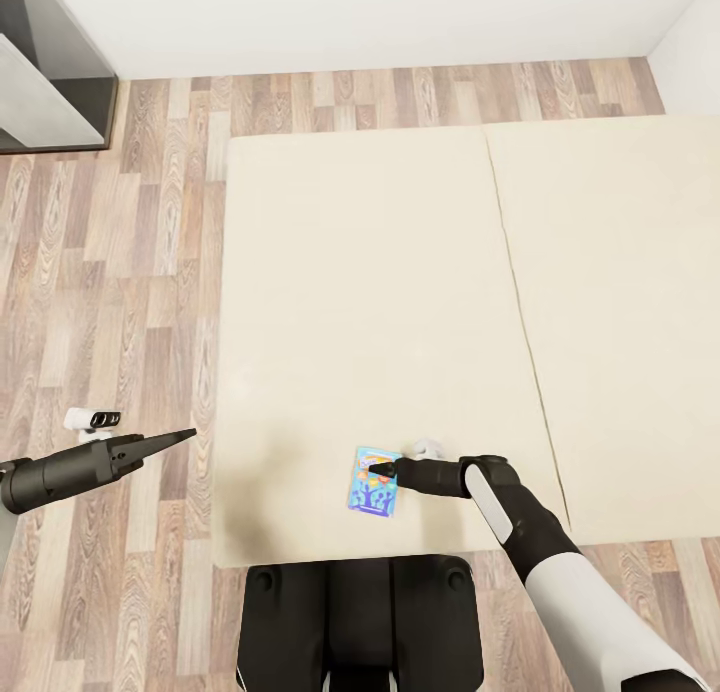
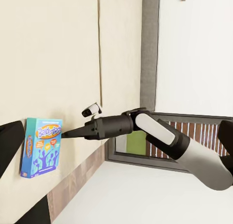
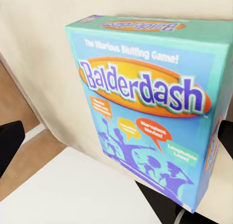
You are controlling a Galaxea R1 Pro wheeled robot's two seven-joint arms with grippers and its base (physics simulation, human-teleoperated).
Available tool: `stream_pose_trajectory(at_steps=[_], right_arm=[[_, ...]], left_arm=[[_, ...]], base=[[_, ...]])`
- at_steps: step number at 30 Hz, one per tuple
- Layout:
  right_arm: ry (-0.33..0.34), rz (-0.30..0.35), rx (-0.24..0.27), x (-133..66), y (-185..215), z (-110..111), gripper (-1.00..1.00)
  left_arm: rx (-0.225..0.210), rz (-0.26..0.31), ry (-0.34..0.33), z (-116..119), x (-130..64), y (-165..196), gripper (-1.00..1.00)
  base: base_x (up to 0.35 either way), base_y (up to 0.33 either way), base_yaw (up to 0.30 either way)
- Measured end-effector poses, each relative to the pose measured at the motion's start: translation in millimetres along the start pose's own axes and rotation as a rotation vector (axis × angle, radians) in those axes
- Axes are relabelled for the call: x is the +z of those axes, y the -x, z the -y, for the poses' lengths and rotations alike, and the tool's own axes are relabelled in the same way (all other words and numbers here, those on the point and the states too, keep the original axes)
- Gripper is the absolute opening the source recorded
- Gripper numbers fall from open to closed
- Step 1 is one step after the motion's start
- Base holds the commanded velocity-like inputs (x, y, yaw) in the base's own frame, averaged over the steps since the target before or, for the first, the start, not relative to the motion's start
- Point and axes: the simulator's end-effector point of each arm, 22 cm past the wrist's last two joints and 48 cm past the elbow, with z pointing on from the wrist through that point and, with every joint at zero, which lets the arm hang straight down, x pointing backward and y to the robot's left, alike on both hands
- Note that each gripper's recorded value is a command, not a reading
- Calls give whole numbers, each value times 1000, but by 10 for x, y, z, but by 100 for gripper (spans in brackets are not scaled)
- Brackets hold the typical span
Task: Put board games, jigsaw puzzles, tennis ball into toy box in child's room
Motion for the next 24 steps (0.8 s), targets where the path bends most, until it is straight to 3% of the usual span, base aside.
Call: stream_pose_trajectory(at_steps=[24], right_arm=[[0,-1,-1,3,-3,-2,100]], left_arm=[[0,0,0,0,0,0,100]], base=[[-1,34,0]])
